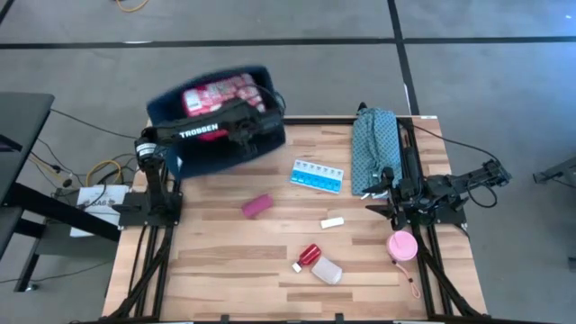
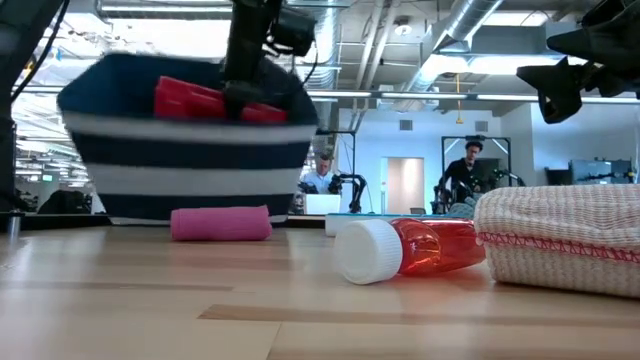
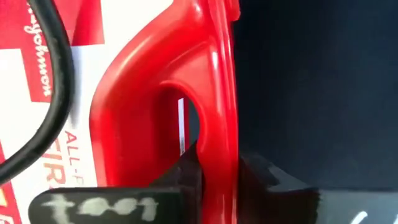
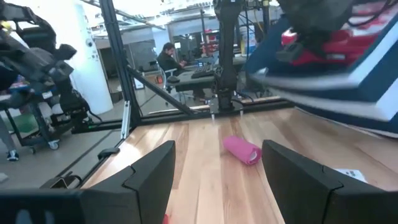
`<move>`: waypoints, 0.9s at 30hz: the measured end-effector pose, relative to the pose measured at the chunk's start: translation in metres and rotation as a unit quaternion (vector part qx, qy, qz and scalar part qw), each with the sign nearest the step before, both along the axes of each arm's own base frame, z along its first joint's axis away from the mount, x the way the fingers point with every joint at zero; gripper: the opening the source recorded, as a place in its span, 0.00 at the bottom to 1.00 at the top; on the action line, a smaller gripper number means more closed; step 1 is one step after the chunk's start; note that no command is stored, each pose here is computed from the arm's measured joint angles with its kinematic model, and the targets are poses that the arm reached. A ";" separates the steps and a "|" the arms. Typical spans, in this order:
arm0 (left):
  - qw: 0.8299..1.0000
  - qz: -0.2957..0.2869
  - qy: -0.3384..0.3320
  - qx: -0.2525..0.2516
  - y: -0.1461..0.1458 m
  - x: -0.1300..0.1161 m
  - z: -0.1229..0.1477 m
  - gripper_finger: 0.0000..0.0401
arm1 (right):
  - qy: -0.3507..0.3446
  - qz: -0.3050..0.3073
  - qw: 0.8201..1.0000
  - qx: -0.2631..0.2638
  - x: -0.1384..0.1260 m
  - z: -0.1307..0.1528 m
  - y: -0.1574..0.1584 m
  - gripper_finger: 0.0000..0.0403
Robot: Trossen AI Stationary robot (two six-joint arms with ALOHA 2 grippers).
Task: Pick & place medical supplies in basket/bin
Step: Put the red first aid kit into the blue bin
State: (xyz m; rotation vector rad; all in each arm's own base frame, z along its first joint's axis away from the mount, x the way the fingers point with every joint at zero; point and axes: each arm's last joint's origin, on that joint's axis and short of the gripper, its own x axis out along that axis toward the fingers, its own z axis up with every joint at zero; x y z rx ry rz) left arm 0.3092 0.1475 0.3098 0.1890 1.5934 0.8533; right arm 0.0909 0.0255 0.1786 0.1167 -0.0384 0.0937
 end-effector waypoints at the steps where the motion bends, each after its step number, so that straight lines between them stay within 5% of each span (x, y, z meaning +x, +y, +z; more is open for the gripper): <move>1: 1.000 0.012 -0.001 0.003 0.004 -0.002 0.000 0.10 | 0.000 0.000 1.000 0.001 0.000 0.000 0.000 0.58; 9: 0.999 0.017 0.004 -0.028 0.017 -0.006 -0.006 0.10 | 0.000 0.000 1.000 0.001 0.000 0.000 0.000 0.58; 15: 0.994 -0.003 0.016 -0.110 0.037 -0.007 -0.022 0.10 | 0.000 0.000 1.000 0.001 0.000 0.000 0.000 0.58; 27: 0.996 -0.020 0.030 -0.081 0.075 -0.021 -0.019 0.10 | 0.010 -0.001 1.000 -0.003 0.000 -0.002 0.000 0.58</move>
